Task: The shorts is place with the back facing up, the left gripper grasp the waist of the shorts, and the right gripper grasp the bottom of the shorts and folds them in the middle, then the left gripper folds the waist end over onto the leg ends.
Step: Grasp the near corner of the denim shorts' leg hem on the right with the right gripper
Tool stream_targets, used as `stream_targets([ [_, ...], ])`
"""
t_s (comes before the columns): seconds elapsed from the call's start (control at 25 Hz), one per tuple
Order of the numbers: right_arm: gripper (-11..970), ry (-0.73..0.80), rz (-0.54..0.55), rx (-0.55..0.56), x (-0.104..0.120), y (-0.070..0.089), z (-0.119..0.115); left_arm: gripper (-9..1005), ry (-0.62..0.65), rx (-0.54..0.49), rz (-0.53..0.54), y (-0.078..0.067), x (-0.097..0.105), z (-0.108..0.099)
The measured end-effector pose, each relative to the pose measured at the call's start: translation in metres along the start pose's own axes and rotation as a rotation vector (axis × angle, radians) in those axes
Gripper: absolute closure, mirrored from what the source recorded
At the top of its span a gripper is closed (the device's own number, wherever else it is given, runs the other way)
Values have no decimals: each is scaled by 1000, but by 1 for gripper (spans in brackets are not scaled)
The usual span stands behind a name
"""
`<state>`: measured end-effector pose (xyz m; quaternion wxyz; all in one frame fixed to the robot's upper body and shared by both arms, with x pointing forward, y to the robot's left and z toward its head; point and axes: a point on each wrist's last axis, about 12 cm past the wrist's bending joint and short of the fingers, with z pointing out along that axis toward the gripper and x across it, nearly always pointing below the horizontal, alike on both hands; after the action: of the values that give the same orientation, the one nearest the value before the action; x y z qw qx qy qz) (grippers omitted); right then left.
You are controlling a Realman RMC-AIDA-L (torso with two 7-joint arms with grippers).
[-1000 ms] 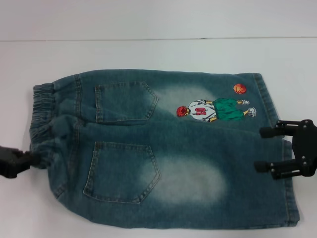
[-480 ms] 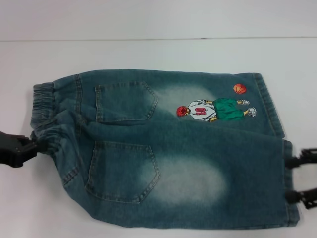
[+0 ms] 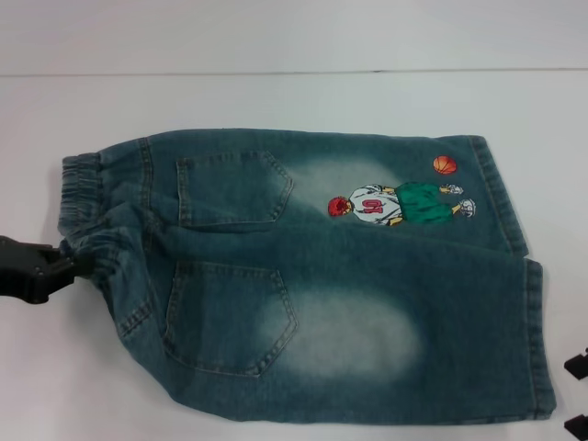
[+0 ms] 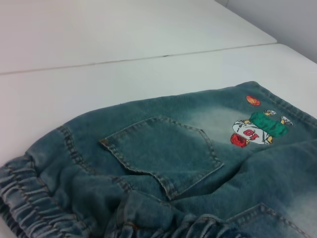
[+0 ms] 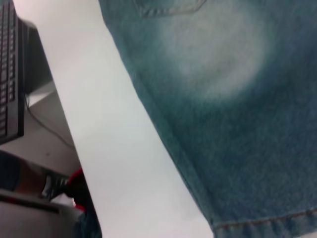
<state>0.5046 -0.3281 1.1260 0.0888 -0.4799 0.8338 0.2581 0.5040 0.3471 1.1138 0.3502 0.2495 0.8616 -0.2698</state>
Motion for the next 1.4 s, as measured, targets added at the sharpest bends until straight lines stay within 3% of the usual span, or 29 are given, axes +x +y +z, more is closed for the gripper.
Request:
stream_targets([
  [0.48,58,124,-5,-58,-14,-1,26,927,4,15,3,-2,0,3],
  [1.32,87,58,-64,-77,-21,-2,39,927,10,11,3,-2,3,3],
  [1.4,165,57,-69,-64,-19,-1,38,927,10,10,3,-1,3,3],
])
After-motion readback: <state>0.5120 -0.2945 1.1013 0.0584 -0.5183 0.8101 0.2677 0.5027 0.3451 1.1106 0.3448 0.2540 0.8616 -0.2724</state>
